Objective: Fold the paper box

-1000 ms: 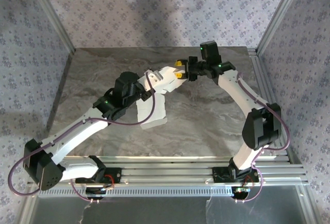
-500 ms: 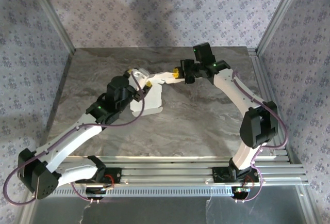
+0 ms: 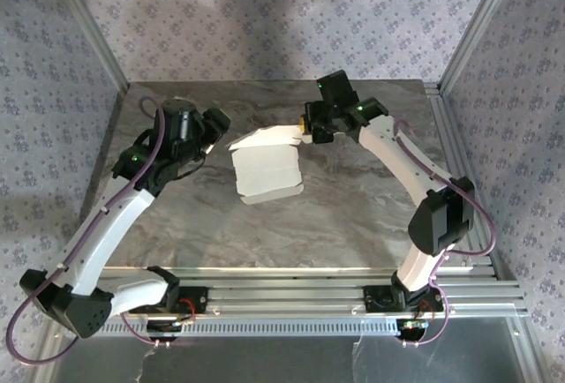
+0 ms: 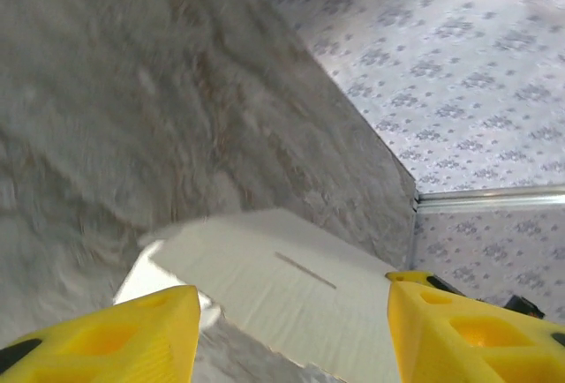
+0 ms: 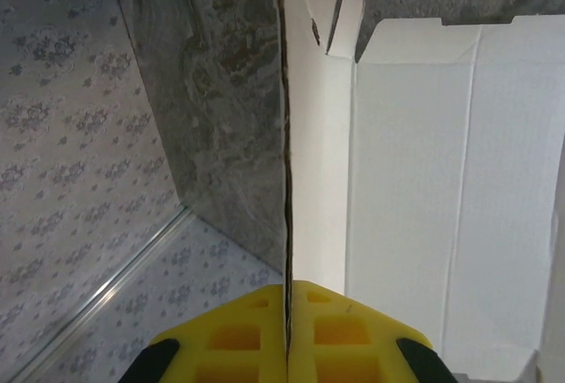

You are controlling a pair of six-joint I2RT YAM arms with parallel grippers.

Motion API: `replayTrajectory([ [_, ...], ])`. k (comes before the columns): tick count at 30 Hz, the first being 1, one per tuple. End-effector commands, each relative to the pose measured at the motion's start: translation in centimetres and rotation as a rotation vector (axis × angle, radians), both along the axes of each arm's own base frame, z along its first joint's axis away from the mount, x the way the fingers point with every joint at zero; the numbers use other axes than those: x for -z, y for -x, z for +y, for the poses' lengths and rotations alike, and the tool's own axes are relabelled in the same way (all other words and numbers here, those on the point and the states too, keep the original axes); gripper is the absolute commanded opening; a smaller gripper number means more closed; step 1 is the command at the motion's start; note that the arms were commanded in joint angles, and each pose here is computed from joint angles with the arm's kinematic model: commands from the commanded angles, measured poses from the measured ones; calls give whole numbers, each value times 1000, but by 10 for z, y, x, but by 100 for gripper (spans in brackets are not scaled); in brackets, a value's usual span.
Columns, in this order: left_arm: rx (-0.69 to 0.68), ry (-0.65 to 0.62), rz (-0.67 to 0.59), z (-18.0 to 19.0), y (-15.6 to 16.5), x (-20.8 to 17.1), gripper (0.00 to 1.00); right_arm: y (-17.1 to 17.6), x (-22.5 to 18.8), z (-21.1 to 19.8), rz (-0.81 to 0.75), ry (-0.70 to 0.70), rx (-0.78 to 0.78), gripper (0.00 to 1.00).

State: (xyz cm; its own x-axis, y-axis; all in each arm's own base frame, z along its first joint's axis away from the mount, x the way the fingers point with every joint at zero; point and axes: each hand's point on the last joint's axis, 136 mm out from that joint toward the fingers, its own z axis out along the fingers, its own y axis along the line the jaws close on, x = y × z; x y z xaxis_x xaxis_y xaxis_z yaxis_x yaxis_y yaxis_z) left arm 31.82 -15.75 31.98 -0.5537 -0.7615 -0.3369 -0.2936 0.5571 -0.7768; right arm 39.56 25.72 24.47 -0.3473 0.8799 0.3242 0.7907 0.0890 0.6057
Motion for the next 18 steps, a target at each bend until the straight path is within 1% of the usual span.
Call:
replayTrajectory([
  [1,-61,299,142,-17,5,-3,57,1,1,-11,-29,150,77,0],
  [4,-45,399,184,-31,0,-10,52,1,6,-6,-31,182,57,0],
  [8,-24,427,184,-40,-9,-26,46,0,11,-2,-50,201,36,0],
  [12,37,516,292,-65,-10,-19,45,-2,12,-2,-76,206,28,0],
  [13,49,535,296,-71,-11,-21,44,-3,13,-2,-81,209,27,0],
  [15,53,552,298,-76,-13,-29,41,-5,11,-1,-104,206,16,0],
  [18,47,545,306,-77,-14,-33,39,-6,11,1,-119,209,7,0],
])
